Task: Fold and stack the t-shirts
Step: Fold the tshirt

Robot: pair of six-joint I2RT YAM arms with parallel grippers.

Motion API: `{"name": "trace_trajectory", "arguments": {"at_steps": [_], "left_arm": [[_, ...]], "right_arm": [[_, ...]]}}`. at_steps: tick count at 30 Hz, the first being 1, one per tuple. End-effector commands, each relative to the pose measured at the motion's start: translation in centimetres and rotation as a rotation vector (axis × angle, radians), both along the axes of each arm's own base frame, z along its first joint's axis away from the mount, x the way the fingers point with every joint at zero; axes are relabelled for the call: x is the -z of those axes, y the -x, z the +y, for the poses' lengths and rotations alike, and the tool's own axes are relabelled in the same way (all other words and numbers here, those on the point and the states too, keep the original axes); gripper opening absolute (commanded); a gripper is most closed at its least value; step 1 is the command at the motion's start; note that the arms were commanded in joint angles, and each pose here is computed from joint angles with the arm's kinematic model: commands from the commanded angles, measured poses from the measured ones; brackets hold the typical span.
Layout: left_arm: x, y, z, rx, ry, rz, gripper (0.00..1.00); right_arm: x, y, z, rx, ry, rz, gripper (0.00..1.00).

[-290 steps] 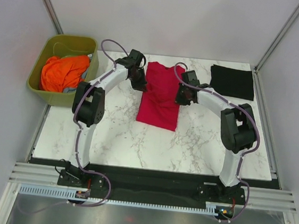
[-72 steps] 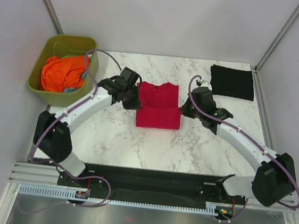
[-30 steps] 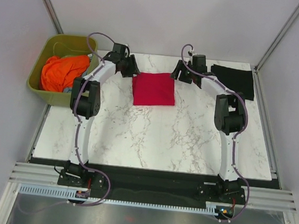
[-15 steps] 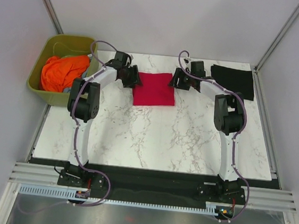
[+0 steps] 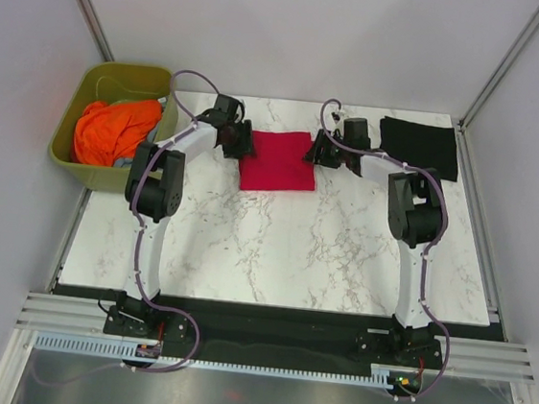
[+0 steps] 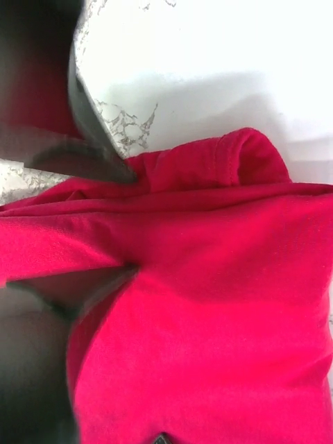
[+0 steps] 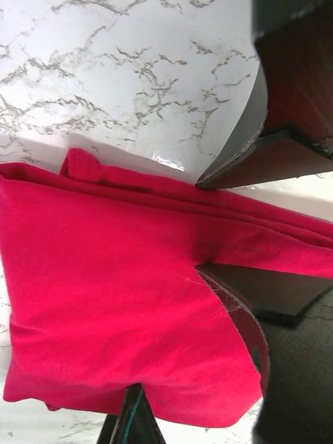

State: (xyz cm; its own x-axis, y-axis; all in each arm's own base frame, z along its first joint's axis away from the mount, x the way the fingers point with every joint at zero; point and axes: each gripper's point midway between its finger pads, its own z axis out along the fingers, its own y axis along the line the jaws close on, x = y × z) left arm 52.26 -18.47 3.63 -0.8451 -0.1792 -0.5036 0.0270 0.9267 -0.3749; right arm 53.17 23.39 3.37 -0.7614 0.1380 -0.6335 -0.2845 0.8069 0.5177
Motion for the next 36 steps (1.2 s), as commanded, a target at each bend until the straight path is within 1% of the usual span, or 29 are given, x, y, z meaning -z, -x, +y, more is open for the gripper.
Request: {"name": "trace_trajectory", "arguments": {"at_steps": [1,3,4,5,7,9,10,11,12,13,14,15,16,17,19,20,24,26,27,28,29,30,31,36], "left_arm": [[-0.9,0.0,0.4,0.029,-0.030,-0.038,0.51],[-0.5,0.7,0.1,0.040,-0.011,-0.016,0.41],[-0.6,1.0,0.0,0.039,-0.005,-0.012,0.34],[-0.9,1.3,-0.2,0.045,0.007,-0.008,0.31],[-0.3,2.7,-0.5,0.047,0.017,0.026,0.28],[-1.2,3.6,-0.8,0.050,0.032,0.025,0.28],[-0.8,4.7,-1.1,0.054,0.032,0.045,0.32],[-1.7,5.2,-1.2,0.060,0.039,0.036,0.35],[-1.4,6.3,-1.2,0.065,0.040,0.055,0.37],[-1.8,6.8,-1.5,0.068,0.049,0.055,0.44],[-2.2,7.3,-1.5,0.070,0.052,0.053,0.48],[-3.4,8.0,-1.4,0.068,0.056,0.035,0.51],[-3.9,8.0,-1.2,0.059,0.060,0.022,0.55],[-4.5,8.1,-1.0,0.055,0.059,0.010,0.57],[-5.5,8.1,-0.8,0.057,0.062,-0.009,0.61],[-5.6,8.1,-0.8,0.056,0.061,-0.009,0.63],[-4.8,7.8,-0.6,0.049,0.070,0.017,0.64],[-3.6,7.3,-0.4,0.047,0.047,0.028,0.65],[-3.8,6.6,-0.4,0.054,0.038,0.012,0.65],[-3.5,6.3,-0.3,0.057,0.035,0.014,0.65],[-2.5,6.1,-0.5,0.063,0.035,0.034,0.65],[-2.7,5.5,-0.5,0.066,0.037,0.021,0.65],[-1.8,5.4,-0.6,0.076,0.028,0.033,0.65],[-1.4,3.7,-0.7,0.086,0.005,0.003,0.64]], "right_arm": [[2.2,2.4,-0.3,0.008,0.023,0.090,0.55],[2.1,2.5,-0.4,0.016,0.017,0.086,0.51],[2.5,3.1,-0.5,0.015,0.019,0.100,0.50],[2.2,3.4,-0.6,0.018,0.017,0.100,0.47],[2.1,4.5,-0.9,0.024,0.019,0.114,0.46],[1.9,5.7,-1.2,0.033,0.015,0.126,0.44],[2.5,6.8,-1.5,0.033,0.014,0.136,0.44],[1.0,7.1,-1.5,0.035,0.002,0.107,0.44],[0.6,7.6,-1.4,0.036,-0.006,0.096,0.44],[0.1,8.9,-1.7,0.039,-0.008,0.097,0.44],[-0.1,9.4,-1.9,0.042,-0.011,0.094,0.44],[-0.5,9.9,-1.8,0.039,-0.011,0.088,0.44],[-0.1,10.7,-2.1,0.041,-0.007,0.104,0.45],[-1.1,10.8,-2.1,0.041,-0.013,0.086,0.47],[-1.3,11.2,-2.2,0.036,-0.013,0.090,0.49],[-1.4,11.3,-2.1,0.028,-0.017,0.091,0.53],[-1.6,11.1,-2.0,0.022,-0.014,0.085,0.61],[-1.7,10.2,-1.8,0.020,-0.008,0.082,0.64],[-2.1,9.7,-1.7,0.018,-0.006,0.075,0.65],[-1.4,9.4,-1.6,0.019,0.000,0.086,0.65],[-1.2,9.3,-1.6,0.018,0.005,0.092,0.66],[-1.2,9.0,-1.5,0.015,0.006,0.090,0.66],[-1.1,8.5,-1.4,0.013,0.006,0.090,0.67],[-0.8,7.0,-1.1,0.007,0.015,0.073,0.68]]}}
